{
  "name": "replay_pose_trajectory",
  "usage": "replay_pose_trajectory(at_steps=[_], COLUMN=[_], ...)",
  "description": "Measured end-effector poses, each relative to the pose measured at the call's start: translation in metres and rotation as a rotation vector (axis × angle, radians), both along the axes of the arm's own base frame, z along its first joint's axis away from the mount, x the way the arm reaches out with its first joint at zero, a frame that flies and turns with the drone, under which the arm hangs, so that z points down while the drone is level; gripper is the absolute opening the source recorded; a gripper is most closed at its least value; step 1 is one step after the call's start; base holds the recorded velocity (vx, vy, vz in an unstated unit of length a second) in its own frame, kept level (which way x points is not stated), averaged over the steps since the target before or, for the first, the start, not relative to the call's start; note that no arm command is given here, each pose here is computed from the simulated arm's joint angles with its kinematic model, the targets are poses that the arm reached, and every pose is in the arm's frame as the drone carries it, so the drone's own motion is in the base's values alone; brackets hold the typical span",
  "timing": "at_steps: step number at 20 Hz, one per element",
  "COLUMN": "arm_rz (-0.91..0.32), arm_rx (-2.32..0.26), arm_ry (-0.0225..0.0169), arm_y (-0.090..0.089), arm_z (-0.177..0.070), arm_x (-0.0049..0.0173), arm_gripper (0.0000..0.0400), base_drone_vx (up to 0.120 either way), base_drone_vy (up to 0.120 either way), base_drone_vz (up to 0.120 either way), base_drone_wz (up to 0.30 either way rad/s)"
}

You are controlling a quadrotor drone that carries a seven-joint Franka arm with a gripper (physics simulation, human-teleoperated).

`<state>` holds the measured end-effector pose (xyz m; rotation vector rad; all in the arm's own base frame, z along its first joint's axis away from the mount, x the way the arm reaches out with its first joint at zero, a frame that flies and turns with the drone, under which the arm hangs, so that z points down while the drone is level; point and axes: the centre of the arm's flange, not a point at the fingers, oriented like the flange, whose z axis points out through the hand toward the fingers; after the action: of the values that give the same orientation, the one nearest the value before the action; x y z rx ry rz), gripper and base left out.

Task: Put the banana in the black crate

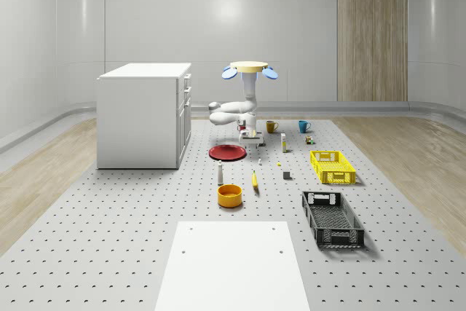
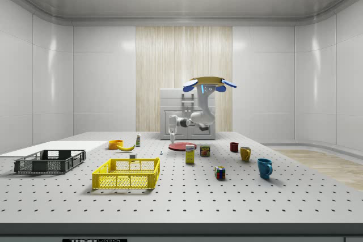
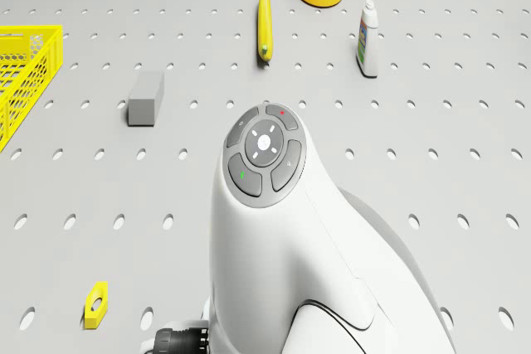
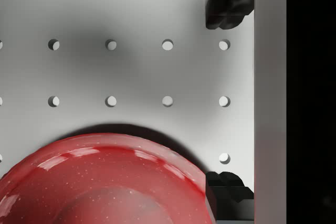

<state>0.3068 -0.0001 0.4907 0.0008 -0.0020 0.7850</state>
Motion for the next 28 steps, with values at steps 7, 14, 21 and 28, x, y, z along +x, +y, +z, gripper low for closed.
replay_pose_trajectory(at_steps=[7,14,21,28], arm_rz=[0.0,0.0,0.0,0.0], arm_rx=[0.0,0.0,0.0,0.0], arm_ry=[0.0,0.0,0.0,0.0], arm_y=[0.0,0.0,0.0,0.0], arm_z=[0.0,0.0,0.0,0.0], arm_x=[0.0,0.0,0.0,0.0], arm_gripper=[0.04,0.04,0.04,0.04], base_drone_vx=[0.12,0.12,0.12,0.12], base_drone_vy=[0.0,0.0,0.0,0.0], base_drone_vz=[-0.057,0.0,0.0,0.0], base_drone_wz=[0.0,0.0,0.0,0.0])
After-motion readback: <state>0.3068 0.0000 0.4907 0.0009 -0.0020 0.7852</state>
